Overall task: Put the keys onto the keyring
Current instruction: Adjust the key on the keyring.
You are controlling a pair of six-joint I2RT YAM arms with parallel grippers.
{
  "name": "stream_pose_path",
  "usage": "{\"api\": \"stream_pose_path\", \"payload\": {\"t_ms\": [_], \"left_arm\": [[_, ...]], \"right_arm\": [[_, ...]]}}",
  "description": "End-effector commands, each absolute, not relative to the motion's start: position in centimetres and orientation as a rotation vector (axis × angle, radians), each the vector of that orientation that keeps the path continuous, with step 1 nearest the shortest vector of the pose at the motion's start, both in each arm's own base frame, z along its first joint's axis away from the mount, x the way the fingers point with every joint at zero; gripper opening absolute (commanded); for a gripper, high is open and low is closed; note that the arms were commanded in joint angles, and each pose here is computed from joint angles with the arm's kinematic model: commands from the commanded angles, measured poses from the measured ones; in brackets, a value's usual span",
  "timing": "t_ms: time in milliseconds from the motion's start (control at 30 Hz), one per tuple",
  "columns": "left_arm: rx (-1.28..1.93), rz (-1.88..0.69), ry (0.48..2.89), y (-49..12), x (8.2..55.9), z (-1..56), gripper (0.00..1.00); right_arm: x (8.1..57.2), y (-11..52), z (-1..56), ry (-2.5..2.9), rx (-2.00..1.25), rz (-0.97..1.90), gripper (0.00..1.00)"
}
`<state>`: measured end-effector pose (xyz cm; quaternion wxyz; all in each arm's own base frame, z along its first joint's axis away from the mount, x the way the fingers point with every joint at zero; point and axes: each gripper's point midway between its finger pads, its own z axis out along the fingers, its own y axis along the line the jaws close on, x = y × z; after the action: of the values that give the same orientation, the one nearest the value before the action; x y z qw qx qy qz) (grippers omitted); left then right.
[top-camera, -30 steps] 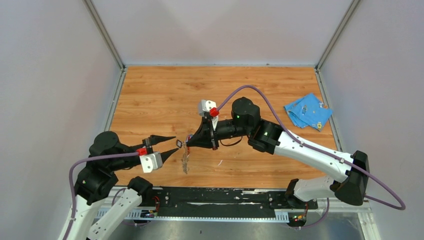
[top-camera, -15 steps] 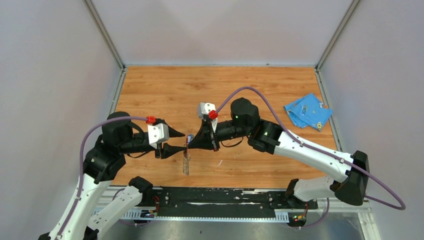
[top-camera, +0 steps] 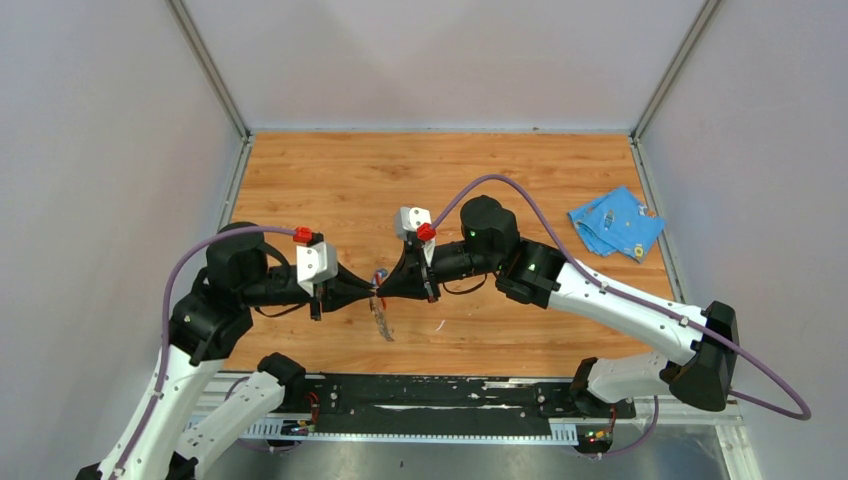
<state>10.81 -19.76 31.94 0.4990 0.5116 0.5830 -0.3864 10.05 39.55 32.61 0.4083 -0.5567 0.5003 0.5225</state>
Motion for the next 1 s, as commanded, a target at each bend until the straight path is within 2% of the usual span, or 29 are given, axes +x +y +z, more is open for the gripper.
{"api": "stream_pose_path", "payload": {"t_ms": [0,100,567,600,700,967], "left_arm": [[1.237,-0.946,1.406,-19.7,10.3,32.1,0.13],[1.233,-0.931,1.410,-19.6,10.6,32.0,0.01],[1.193,-0.909,1.477,-19.6,11.8,31.5,0.00],[1.192,-0.909,1.477,-19.6,11.8,31.6,0.00],[1.186,-0.887,1.471,-19.5,11.9,31.8,0.00],[1.223,-0.907,1.473,-19.5,11.5,31.2,0.00]], "right_arm": [[10.2,39.2,34.8,1.189,-1.387,1.308,0.00],[10.1,39.3,34.8,1.188,-1.393,1.319,0.00],[10.1,39.5,34.6,1.224,-1.451,1.304,0.00],[10.1,39.5,34.6,1.227,-1.454,1.308,0.01],[10.1,39.2,34.5,1.243,-1.474,1.285,0.14],[10.8,38.9,34.3,1.280,-1.588,1.188,0.28]]}}
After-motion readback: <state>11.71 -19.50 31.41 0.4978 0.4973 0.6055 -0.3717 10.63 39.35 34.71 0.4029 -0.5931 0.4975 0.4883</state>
